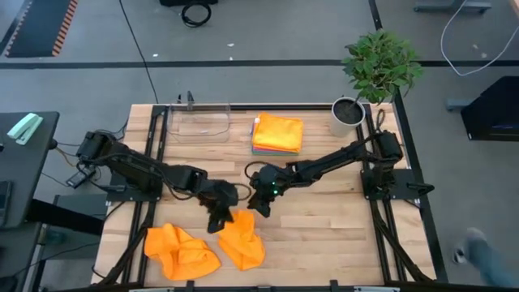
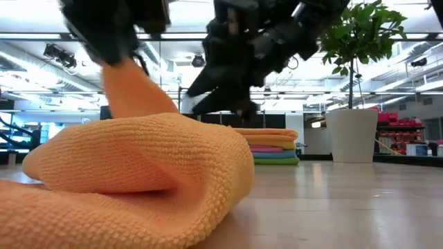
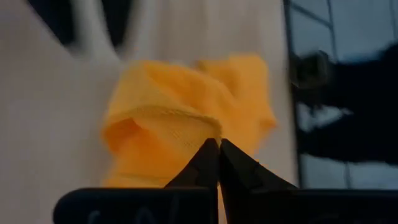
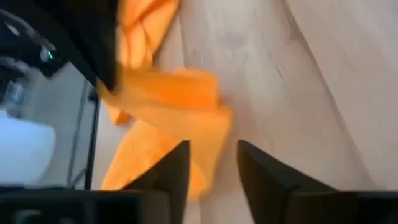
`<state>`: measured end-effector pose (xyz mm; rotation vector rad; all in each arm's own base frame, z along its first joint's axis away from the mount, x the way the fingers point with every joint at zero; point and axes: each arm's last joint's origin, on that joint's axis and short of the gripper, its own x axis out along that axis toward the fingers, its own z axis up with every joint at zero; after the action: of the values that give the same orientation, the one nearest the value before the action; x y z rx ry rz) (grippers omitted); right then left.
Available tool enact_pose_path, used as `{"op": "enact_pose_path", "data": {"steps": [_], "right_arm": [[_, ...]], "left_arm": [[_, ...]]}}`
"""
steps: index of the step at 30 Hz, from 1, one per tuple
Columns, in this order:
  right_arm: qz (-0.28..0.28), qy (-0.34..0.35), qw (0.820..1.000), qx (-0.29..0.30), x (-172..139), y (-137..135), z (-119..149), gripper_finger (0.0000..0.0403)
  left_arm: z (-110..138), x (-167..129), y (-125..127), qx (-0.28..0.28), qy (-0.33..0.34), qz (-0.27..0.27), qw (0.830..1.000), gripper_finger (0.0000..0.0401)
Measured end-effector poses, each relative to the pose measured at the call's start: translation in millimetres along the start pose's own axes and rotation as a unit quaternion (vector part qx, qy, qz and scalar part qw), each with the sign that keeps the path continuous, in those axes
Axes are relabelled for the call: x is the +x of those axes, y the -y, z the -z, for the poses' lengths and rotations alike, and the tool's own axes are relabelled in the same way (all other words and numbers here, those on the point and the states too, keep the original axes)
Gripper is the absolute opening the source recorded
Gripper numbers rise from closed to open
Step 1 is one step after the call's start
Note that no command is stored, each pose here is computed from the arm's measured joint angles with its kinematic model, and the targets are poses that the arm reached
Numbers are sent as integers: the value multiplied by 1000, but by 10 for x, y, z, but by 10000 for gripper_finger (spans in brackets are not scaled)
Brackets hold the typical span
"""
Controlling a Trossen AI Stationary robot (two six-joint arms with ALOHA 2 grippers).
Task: Fold microfiber towels
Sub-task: Fold the top yellow towel
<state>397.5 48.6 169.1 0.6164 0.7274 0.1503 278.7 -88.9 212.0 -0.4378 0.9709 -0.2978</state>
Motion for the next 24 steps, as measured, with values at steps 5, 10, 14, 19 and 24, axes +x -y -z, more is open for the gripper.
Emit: {"op": "enact_pose_path", "data": {"steps": [5,10,14,19,24], "right_arm": [[3,-19,999,-37,-63,-76,37,206],[-22,-11,995,-96,94,-216,164,232],[-17,29,993,-116,286,-233,255,228],[-29,61,990,-120,511,-116,323,218],[-48,21,991,-122,618,-76,462,202]], "left_arm": [[72,-56,305,-10,-73,24,997,10],[188,-52,610,-43,-113,73,990,7],[344,-30,800,-59,-142,83,985,10],[533,103,919,-88,-166,73,979,11],[764,220,1011,-116,-200,74,970,11]]}}
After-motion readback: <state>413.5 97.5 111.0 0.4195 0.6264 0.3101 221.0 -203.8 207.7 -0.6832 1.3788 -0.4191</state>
